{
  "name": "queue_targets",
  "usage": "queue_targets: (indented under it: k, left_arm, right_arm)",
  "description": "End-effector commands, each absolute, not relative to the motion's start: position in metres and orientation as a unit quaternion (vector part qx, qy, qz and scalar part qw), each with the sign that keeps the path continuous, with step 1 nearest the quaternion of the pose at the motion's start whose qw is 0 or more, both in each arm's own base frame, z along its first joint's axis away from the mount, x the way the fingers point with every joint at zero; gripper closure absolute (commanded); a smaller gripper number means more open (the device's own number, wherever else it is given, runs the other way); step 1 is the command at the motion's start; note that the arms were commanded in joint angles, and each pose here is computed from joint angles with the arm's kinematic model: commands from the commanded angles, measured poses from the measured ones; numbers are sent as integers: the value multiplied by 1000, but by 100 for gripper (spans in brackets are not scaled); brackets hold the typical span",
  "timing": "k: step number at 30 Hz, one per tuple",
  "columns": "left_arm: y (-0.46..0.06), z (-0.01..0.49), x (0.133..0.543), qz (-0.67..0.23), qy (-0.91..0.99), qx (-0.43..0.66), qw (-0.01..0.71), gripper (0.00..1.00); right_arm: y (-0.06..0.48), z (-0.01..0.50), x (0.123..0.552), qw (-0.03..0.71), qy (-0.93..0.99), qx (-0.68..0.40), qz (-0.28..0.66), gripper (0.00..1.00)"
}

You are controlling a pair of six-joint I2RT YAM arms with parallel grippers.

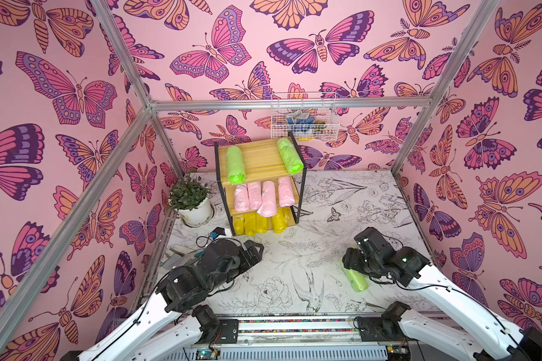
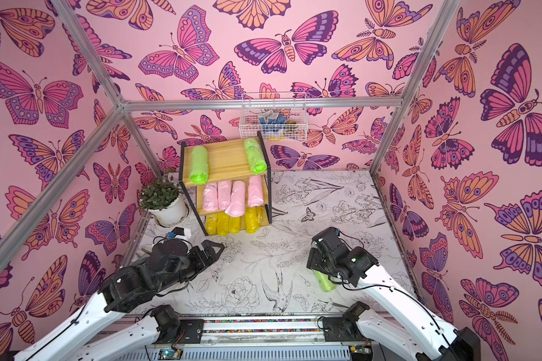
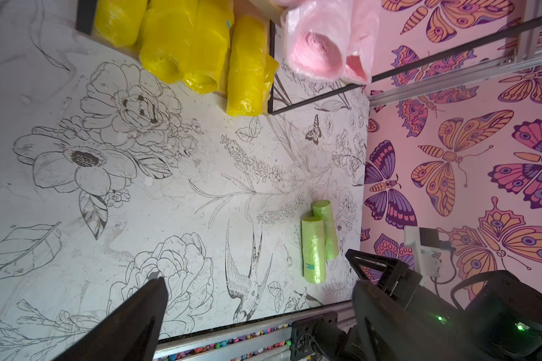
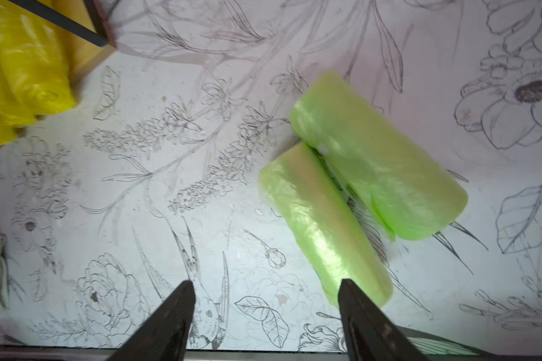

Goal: Sort the rolls of trash bags by color and place them on the shelf
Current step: Pick up the roll of trash bags from the center of the board.

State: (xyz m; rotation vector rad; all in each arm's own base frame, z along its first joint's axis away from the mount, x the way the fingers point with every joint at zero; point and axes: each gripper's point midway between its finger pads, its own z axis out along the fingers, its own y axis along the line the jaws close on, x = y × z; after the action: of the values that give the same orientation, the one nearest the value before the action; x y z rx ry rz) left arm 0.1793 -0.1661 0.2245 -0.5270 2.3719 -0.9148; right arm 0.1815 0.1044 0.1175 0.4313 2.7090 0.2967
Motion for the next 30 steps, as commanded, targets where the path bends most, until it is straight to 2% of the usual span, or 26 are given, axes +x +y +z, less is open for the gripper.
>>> queue_targets:
  k: [1,7,12,20,30]
  left_arm:
    - [-188,220,177,-363,886,-154,244,2]
    - [-209,214,177,-382,889,-135,213,2]
    - [-215,208,176,-380,894,-132,196,2]
    - [-216,205,177,-379,895,-136,193,2]
    - [-217,202,177,-377,896,-140,188,2]
  right_arm:
    - [82,100,167,170,964,196,57,21]
    - [70,70,155,153,968,199,25,20]
    - [86,51,155,147,971,174,72,20]
    - [99,44,155,144,975,137,104,22]
    - [97,39,154,135,980,119,85,23]
